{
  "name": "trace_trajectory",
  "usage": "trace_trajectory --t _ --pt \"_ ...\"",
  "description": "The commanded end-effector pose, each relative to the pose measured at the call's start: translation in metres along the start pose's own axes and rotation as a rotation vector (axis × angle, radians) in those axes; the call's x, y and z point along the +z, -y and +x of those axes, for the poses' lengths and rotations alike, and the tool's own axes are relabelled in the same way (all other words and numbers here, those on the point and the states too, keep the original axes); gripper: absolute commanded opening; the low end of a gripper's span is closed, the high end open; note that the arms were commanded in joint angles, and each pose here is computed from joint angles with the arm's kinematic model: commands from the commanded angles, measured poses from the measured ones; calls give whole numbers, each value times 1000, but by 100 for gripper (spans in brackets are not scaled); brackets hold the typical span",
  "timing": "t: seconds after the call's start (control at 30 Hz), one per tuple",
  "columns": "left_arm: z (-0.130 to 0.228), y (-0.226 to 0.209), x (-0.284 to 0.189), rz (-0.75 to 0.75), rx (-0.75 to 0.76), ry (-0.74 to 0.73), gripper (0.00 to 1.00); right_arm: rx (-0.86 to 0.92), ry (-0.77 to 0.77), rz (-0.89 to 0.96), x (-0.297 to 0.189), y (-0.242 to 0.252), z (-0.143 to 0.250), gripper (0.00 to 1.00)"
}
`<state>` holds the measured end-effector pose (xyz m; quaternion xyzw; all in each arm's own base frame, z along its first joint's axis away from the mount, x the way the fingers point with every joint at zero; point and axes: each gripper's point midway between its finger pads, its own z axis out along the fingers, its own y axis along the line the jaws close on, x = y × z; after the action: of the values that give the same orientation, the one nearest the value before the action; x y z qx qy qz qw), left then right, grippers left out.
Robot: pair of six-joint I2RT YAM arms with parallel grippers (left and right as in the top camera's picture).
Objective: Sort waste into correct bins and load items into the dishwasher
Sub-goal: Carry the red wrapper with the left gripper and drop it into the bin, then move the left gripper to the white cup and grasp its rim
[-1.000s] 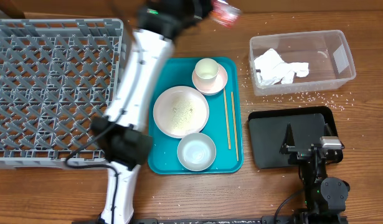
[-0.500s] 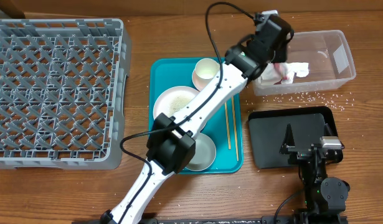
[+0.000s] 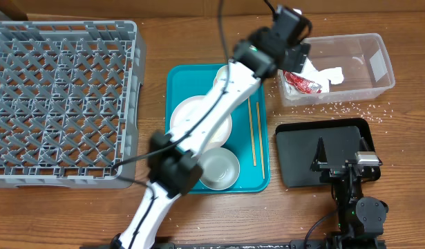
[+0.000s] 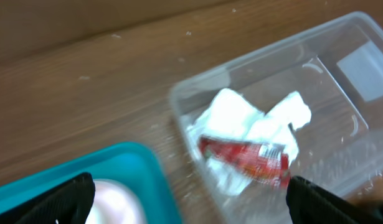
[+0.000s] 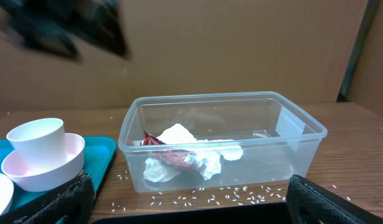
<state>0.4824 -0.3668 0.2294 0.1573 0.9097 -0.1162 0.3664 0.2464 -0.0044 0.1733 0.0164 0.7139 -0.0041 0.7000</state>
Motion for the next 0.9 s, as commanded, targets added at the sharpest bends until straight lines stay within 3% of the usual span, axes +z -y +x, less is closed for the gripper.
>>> trace_trajectory --t 0.0,0.2,0.33,0.43,0.67,0.77,0.87 --pt "-45 -33 -99 -31 163 117 100 -1 4 9 0 2 2 100" --pt "-6 -94 -138 -106 180 -78 100 -1 4 9 0 2 2 100" --pt "27 -84 -126 72 251 -219 100 -1 4 9 0 2 2 100" --pt "44 -67 -107 199 313 -280 99 -1 4 9 0 2 2 100" --pt "67 -69 -36 183 321 -364 90 -1 4 9 0 2 2 100" --pt "84 -71 -13 184 313 -420 79 -1 4 9 0 2 2 100" --pt "98 -75 9 175 316 -460 78 -1 4 9 0 2 2 100"
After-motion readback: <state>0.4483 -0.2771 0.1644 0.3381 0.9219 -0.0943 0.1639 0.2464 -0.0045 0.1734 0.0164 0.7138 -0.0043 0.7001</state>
